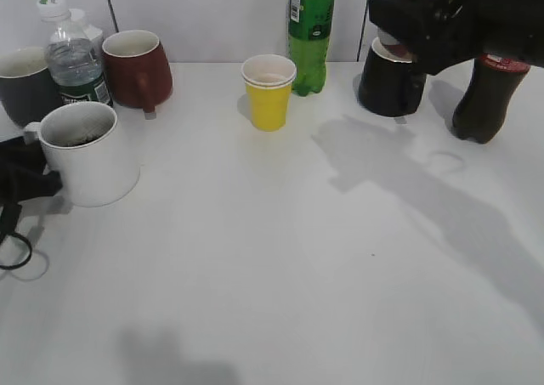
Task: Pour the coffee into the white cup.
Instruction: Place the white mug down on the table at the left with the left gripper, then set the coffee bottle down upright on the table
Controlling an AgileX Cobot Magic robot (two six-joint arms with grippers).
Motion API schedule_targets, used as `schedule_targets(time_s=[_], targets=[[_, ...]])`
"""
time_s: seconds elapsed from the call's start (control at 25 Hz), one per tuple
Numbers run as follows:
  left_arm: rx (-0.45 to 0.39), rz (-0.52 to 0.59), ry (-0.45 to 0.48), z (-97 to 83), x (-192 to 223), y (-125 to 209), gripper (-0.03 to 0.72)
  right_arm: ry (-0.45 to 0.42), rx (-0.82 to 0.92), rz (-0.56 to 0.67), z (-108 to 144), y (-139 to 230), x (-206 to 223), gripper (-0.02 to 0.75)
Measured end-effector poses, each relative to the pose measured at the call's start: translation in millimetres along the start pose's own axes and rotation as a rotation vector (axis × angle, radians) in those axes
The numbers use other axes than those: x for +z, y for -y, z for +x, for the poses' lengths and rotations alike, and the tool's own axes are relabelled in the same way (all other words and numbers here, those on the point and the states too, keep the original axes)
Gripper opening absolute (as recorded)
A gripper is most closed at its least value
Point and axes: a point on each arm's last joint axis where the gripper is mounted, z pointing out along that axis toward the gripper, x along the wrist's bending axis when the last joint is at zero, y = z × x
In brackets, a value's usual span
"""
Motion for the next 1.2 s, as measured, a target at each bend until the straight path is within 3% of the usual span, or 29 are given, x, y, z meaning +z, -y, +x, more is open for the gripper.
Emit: schedule_targets(time_s=[0.2, 0.36, 0.6, 0.92, 1.2], targets=[[-0.009, 0.020, -0.008, -1.6, -21, 1, 0.274, 0.030, 0.047, -0.011, -3, -1, 0, 0.536], [-0.021, 0.027, -0.041, -0.4, -38, 0, 0.274, 0.113, 0.140, 0.012, -10, 2, 0, 0.536], [-0.013, -0.034, -0.032, -2.9, -49, -14, 0.274, 0.187, 0.183, 0.057, -17, 12, 4, 0.536], [0.042, -0.148, 0.107, -17.8, -64, -39, 0.274, 0.176, 0.241, 0.179, -17, 56, 24, 0.536], [0.026, -0.229, 0.196, -26.9, -74, -57, 0.274, 0.185, 0.288, 0.210, -13, 101, 38, 0.536]])
